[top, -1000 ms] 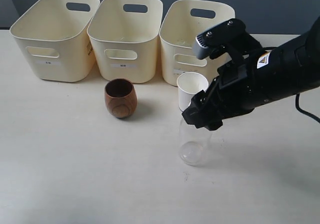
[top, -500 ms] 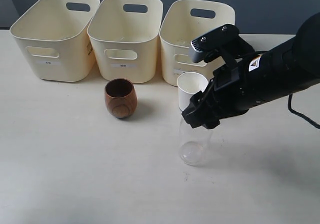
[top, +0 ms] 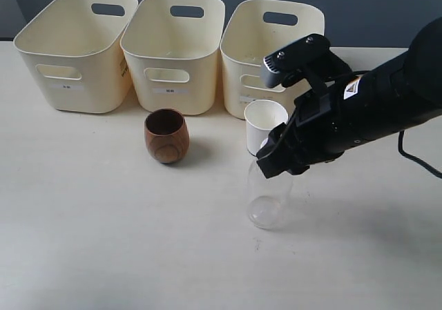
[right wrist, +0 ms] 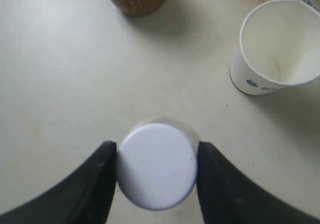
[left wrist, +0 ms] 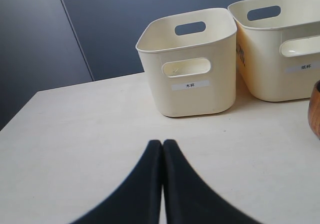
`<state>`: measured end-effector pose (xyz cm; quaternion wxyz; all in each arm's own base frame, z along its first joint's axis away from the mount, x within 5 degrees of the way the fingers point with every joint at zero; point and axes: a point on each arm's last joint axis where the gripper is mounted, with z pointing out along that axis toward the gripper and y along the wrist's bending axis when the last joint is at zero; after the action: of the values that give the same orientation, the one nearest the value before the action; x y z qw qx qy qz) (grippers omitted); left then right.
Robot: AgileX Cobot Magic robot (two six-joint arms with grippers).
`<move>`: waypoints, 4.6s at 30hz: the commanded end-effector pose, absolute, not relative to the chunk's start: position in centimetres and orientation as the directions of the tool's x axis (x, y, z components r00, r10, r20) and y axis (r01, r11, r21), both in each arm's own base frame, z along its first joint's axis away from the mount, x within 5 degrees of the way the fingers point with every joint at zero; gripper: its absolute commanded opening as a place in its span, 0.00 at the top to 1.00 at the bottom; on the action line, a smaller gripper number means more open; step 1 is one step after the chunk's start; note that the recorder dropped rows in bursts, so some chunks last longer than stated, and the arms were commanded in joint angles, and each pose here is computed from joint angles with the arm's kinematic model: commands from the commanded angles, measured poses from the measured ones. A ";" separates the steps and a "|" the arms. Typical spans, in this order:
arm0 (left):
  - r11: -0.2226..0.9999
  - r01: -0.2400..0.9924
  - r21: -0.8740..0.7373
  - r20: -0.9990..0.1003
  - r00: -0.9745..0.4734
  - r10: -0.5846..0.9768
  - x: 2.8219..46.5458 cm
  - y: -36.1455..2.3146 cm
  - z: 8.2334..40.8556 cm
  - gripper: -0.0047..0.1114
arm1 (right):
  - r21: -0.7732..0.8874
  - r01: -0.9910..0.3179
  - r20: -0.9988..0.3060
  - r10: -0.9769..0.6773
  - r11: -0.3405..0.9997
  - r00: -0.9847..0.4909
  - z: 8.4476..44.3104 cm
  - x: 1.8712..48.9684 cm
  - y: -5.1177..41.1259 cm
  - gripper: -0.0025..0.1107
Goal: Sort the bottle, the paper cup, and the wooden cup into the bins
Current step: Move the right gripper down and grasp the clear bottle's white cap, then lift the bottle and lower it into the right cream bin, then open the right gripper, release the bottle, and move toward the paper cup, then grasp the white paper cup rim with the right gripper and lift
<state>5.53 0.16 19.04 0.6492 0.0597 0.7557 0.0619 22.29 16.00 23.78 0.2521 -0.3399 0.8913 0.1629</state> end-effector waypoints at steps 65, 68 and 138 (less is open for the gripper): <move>0.986 0.010 0.168 -0.975 -0.144 0.168 5.6 0.1 19.2 0.96 | -0.197 -0.414 -0.790 -0.394 0.889 -0.470 23.5 45.4 15.6 0.98; 0.986 0.010 0.168 -0.975 -0.144 0.168 5.6 0.1 19.2 0.96 | -0.161 -0.406 -0.785 -0.366 0.899 -0.499 22.8 45.7 15.8 0.98; 0.986 0.010 0.168 -0.975 -0.144 0.168 5.6 0.1 19.2 0.96 | 0.080 -0.823 -0.331 -0.764 0.563 -0.555 27.9 31.5 19.9 0.44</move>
<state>5.53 0.16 19.04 0.6492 0.0597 0.7557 0.0619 31.34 19.92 28.81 0.1339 -0.4436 0.8763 0.1322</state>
